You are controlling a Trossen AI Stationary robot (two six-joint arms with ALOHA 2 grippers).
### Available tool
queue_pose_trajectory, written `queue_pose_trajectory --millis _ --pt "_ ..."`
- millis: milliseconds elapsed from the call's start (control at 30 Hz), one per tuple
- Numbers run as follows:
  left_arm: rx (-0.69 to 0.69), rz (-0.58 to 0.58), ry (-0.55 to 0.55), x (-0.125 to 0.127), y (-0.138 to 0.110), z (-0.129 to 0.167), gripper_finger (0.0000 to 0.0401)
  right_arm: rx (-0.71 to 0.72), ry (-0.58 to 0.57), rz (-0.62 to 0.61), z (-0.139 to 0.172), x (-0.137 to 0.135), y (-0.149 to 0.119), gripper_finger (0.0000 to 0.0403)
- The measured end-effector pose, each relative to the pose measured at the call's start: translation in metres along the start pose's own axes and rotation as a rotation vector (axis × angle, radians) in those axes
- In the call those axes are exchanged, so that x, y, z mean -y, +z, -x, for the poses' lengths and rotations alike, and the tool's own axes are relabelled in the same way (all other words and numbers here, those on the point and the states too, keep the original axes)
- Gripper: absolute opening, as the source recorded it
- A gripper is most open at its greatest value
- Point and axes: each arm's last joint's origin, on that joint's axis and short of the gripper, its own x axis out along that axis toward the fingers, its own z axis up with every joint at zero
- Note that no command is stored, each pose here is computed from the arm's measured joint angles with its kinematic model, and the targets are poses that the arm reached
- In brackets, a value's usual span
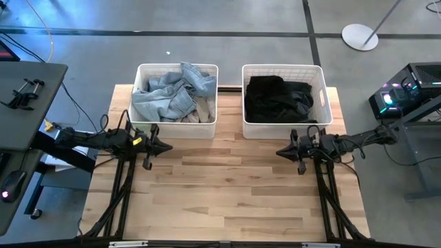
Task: Sort clothes
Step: Return to Home Position
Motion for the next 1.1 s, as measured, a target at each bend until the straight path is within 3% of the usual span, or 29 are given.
queue_pose_trajectory --millis 167,367,567,1100 --pt "-0.035 -0.068 0.023 -0.0005 -0.0027 -0.0023 0.0 0.011 -0.039 0.045 -0.0001 0.0018 0.0008 0.0" --pt "-0.053 -0.045 0.113 -0.0028 -0.0035 -0.0045 0.0 0.018 -0.074 0.053 -0.0004 0.0049 0.0016 0.0" --pt "-0.07 0.029 0.044 -0.0008 -0.0054 -0.0047 0.0 0.019 -0.078 0.059 -0.0005 0.0057 0.0019 0.0" --pt "-0.074 -0.021 0.028 -0.0004 -0.0058 -0.0047 0.0 0.019 -0.076 0.059 -0.0005 0.0056 0.0018 0.0"
